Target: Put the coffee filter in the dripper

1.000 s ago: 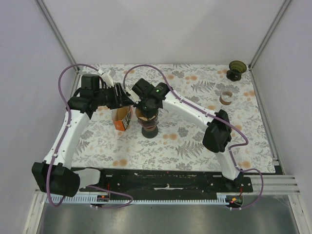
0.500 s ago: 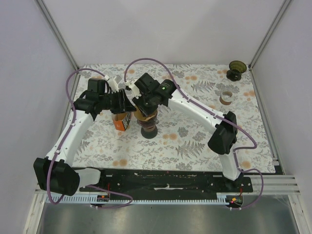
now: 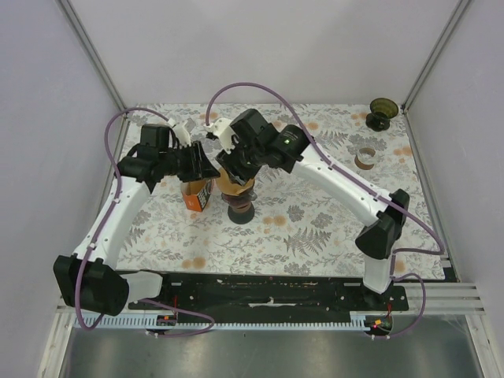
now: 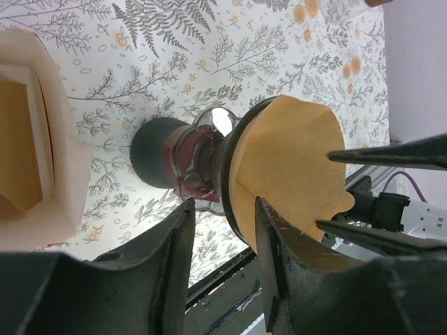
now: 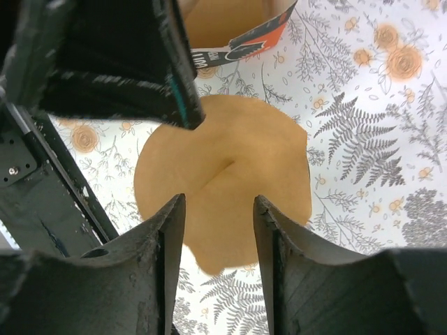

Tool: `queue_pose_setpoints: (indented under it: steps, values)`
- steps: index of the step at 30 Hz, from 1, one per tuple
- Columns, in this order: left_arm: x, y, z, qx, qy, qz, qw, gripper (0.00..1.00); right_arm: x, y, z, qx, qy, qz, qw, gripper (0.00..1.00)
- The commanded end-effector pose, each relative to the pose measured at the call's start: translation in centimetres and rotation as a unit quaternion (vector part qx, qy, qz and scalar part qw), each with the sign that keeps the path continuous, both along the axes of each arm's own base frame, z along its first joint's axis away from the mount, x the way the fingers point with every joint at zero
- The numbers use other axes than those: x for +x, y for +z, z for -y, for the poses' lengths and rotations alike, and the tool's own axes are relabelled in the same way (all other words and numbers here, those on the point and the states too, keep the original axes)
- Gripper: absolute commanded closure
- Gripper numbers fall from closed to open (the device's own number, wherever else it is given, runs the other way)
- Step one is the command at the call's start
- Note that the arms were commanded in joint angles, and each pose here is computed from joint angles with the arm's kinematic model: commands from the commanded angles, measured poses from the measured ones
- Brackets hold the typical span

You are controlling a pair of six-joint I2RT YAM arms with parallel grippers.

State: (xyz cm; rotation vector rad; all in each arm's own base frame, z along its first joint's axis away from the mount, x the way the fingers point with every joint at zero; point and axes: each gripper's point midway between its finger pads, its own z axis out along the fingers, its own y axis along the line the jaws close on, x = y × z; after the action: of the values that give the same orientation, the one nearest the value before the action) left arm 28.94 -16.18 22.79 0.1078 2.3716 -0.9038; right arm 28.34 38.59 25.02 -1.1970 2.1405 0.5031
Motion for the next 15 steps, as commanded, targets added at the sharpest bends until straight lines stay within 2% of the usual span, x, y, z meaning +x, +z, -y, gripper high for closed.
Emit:
queue_pose_setpoints:
  steps: [1,6,9,12,15]
  values:
    - [1.0,2.4,0.0,0.005,-0.004,0.041,0.999,0.52,-1.6,6.4,0.6,0.068,0.06,0.076,0.993,0.48]
    - [1.4,3.6,-0.1,0.01,-0.006,0.06,0.998,0.45,-3.6,8.6,1.9,0.105,0.104,0.118,0.982,0.46]
    - [1.9,4.6,-0.6,0.019,-0.001,0.077,0.997,0.41,-6.4,8.4,1.9,0.141,0.163,0.153,0.964,0.55]
    - [2.5,5.8,-1.1,0.028,0.001,0.099,0.995,0.36,-10.6,4.7,0.8,0.112,0.284,0.26,0.916,0.54]
    - [2.9,6.5,-1.8,0.033,0.007,0.113,0.993,0.32,-13.6,0.6,-0.3,0.064,0.376,0.368,0.848,0.52]
